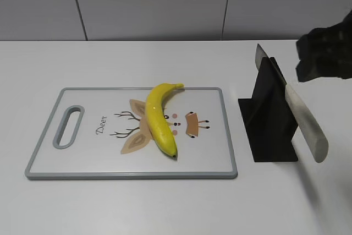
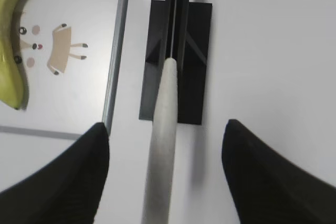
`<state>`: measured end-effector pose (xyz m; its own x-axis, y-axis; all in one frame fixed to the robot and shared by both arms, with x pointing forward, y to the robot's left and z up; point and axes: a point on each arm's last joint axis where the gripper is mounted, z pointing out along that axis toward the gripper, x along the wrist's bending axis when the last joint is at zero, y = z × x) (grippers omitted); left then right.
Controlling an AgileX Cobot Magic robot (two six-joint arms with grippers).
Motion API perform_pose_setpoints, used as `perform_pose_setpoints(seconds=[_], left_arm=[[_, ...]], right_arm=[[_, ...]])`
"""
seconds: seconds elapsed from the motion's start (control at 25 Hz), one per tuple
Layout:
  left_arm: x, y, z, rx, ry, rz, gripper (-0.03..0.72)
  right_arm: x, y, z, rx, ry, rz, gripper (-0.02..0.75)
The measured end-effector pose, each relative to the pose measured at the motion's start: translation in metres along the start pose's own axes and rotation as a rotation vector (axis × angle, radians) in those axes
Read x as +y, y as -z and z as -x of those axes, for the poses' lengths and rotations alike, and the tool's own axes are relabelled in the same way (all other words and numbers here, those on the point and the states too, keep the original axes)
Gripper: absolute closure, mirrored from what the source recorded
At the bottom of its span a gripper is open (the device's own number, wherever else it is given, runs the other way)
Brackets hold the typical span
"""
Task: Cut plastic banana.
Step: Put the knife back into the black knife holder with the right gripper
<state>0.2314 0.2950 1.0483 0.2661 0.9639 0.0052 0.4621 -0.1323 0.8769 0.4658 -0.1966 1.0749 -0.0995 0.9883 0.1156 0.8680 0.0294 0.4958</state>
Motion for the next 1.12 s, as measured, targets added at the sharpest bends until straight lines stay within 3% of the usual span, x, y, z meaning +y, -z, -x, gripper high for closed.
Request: perform_pose_setpoints(seconds=[0.32,0.44,0.68,1.12], left_arm=[[0.000,0.000,0.000,0.000,0.000,0.000,0.171],[0.000,0.000,0.000,-0.001,-0.002,0.000,0.155],[0.000,0.000,0.001,-0.008,-0.008,0.001,0.050],[0.000,0.000,0.001,-0.010,-0.009,0.001,0.104]], right_arm=[[-0.031,0.045,0.010,0.018,0.235,-0.159,0.216],[-0.036,0.062,0.012,0.044,0.279,-0.104,0.216],[-0.051,0.092,0.017,0.097,0.401,0.009,0.216],[-0.121,0.090,0.039,0.148,0.472,0.071,0.216]])
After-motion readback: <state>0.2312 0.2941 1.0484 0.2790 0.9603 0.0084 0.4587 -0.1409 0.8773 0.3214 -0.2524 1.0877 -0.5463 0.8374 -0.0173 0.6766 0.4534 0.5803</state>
